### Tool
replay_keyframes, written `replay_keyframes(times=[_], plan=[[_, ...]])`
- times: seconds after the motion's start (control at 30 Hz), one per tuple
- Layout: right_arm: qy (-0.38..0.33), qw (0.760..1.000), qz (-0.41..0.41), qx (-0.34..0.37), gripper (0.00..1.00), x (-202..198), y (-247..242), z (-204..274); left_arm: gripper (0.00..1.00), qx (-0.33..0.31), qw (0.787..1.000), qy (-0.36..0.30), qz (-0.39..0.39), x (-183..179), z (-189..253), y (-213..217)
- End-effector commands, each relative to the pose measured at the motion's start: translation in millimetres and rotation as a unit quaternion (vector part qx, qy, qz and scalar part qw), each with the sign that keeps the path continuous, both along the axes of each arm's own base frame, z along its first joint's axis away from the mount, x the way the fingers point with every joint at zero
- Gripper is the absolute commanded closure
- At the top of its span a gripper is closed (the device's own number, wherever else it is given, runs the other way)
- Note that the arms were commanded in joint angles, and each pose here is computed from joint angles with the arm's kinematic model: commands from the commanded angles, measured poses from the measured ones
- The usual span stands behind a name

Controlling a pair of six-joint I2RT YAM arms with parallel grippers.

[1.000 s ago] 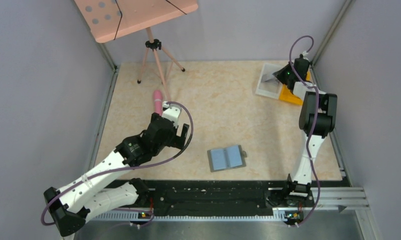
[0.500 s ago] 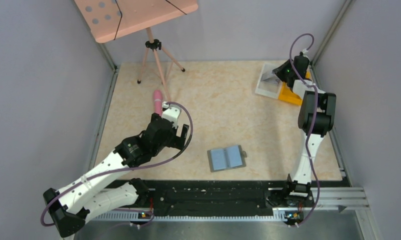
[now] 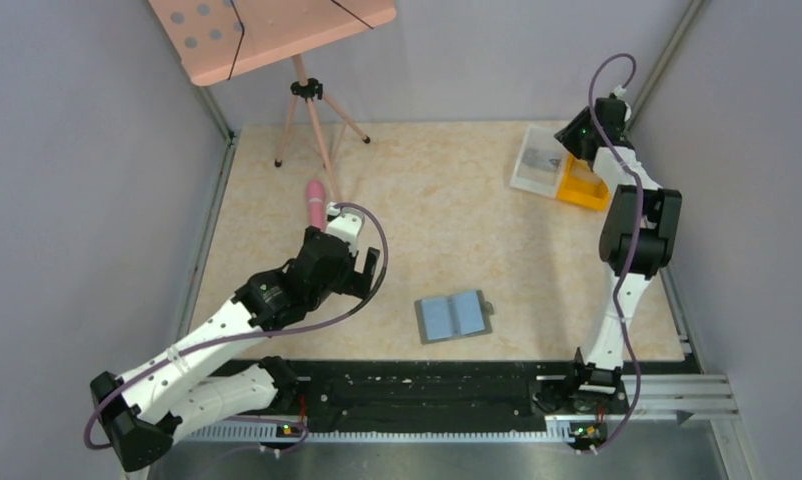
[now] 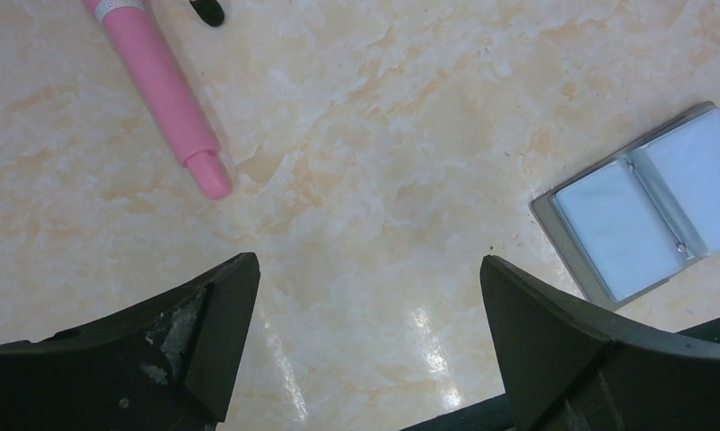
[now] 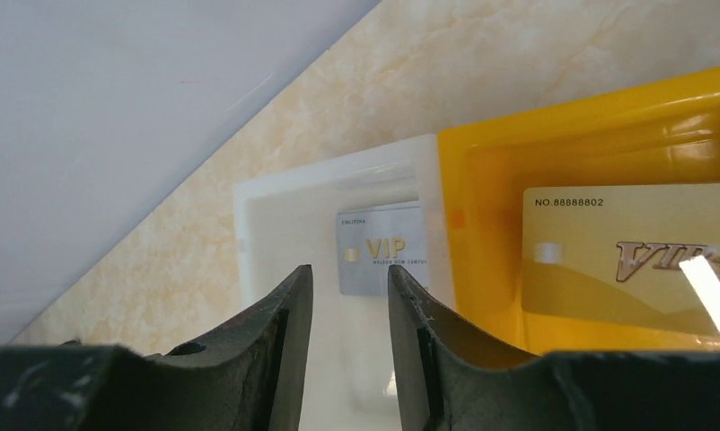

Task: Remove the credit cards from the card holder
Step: Place the credit card in the storage box, then remove the credit card from the card holder.

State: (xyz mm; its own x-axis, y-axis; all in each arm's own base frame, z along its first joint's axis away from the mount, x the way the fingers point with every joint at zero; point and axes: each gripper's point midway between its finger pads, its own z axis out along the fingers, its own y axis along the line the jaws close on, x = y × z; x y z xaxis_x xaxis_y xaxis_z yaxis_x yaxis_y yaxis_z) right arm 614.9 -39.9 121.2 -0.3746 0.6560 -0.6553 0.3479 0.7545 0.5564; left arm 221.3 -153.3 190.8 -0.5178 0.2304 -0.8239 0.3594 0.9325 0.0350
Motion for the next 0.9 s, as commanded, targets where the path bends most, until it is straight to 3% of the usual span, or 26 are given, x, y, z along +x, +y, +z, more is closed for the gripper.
replay_keyframes(times=[0.0,0.13,0.27,0.4,0.67,0.87], plan=[[-0.073,0.997,0.007,-0.033,0.63,-14,-1,105,0.01,-0.025,0.999,0.015,0.013,4,3,-10],[-0.057,0.997,0.04,-0.016,0.63,-52,30,112,0.02,-0.063,0.996,0.05,0.024,2,-5,-24],[-0.026,0.995,0.093,0.026,0.62,-114,78,80,0.04,-0.13,0.986,0.099,0.032,0,-10,-45],[-0.001,0.991,0.136,0.022,0.62,-169,102,61,0.05,-0.181,0.975,0.124,0.036,2,-15,-56],[0.035,0.97,0.242,0.002,0.61,-276,166,39,0.05,-0.22,0.963,0.147,0.058,8,-24,-48],[0.045,0.953,0.298,-0.014,0.61,-331,222,30,0.05,-0.246,0.954,0.155,0.075,14,-28,-35]])
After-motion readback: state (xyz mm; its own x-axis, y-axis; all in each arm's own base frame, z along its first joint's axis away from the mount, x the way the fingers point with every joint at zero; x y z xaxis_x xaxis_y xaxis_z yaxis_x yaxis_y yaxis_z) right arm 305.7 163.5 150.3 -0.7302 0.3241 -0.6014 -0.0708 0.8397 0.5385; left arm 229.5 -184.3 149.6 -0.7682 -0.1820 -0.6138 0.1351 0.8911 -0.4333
